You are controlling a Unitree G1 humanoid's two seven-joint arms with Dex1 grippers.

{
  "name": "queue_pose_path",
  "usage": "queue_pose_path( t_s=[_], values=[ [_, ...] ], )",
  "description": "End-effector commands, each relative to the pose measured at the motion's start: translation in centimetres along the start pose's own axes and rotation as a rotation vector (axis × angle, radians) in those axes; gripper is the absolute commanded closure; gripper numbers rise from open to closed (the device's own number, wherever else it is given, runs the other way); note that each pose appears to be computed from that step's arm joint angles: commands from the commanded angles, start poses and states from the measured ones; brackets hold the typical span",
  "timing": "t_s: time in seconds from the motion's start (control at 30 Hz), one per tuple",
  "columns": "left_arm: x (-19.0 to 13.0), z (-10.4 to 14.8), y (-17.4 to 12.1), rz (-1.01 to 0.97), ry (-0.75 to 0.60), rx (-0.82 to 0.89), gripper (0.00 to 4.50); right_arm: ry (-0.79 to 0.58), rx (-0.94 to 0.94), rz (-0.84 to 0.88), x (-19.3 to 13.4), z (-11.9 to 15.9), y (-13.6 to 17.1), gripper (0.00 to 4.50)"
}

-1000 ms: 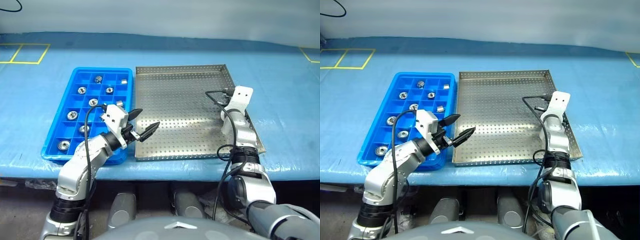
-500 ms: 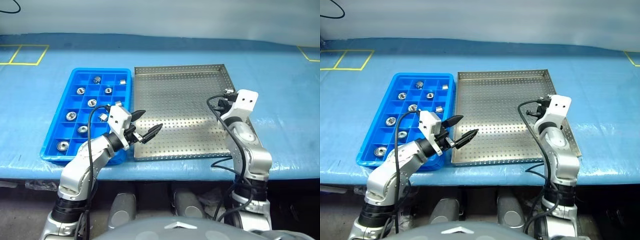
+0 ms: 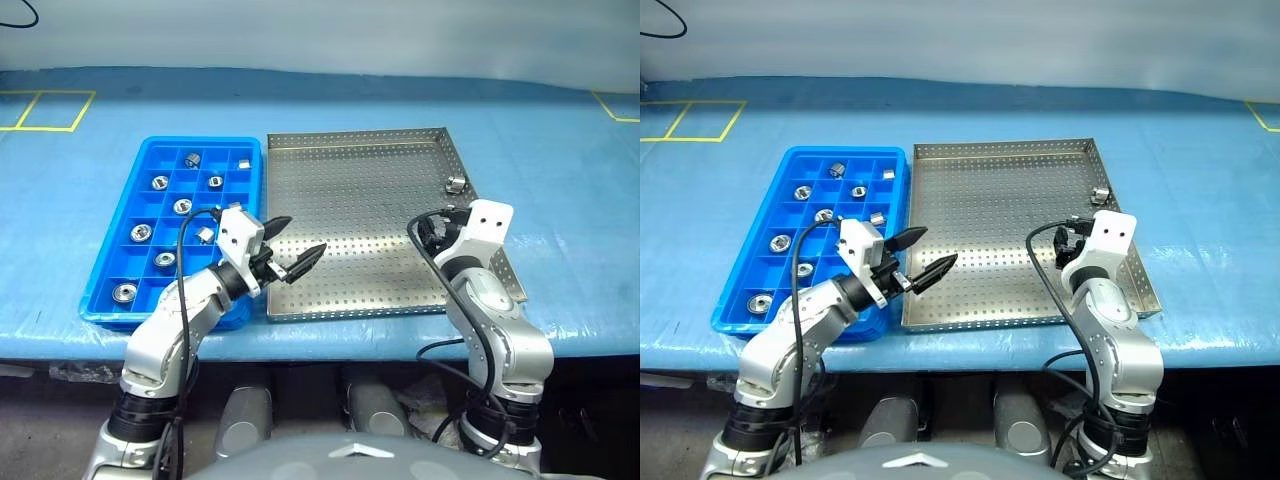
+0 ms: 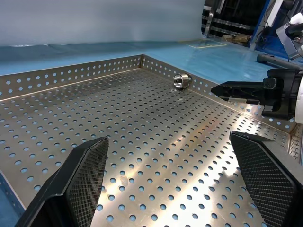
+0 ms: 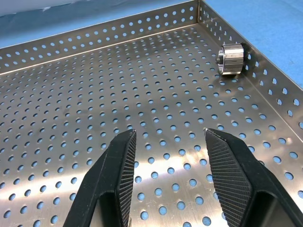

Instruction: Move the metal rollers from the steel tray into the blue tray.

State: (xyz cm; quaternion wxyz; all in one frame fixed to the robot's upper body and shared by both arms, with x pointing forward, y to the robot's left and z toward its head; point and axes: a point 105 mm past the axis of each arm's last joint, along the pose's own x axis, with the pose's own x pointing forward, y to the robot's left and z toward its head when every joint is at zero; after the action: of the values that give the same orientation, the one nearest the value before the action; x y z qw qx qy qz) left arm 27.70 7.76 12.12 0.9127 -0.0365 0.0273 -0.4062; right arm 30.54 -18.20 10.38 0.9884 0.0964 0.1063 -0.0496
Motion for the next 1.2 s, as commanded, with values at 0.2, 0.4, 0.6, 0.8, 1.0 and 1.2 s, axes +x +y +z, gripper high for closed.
queue_pose_path(
  t_s=[0.2, 0.4, 0.6, 0.8, 1.0, 1.2],
  values=[
    [0.1, 1.0, -0.2, 0.002, -0.042, 0.029, 0.00, -0.041, -0.032, 0.042, -0.5, 0.9, 1.3, 2.24],
    [0.1, 1.0, -0.2, 0.004, -0.043, 0.029, 0.00, -0.049, -0.048, 0.057, -0.5, 1.1, 1.8, 2.24],
    [0.0, 1.0, -0.1, 0.005, -0.042, 0.031, 0.00, -0.051, -0.051, 0.067, -0.5, 1.1, 2.0, 2.24],
    [0.1, 0.9, -0.2, 0.002, -0.044, 0.027, 0.00, -0.049, -0.054, 0.074, -0.4, 1.1, 2.1, 2.24],
    [0.1, 0.9, -0.3, 0.000, -0.044, 0.024, 0.00, -0.048, -0.058, 0.083, -0.4, 1.1, 2.3, 2.24],
    [0.1, 0.9, -0.4, -0.001, -0.044, 0.024, 0.00, -0.045, -0.059, 0.089, -0.4, 1.0, 2.5, 2.24]
  ],
)
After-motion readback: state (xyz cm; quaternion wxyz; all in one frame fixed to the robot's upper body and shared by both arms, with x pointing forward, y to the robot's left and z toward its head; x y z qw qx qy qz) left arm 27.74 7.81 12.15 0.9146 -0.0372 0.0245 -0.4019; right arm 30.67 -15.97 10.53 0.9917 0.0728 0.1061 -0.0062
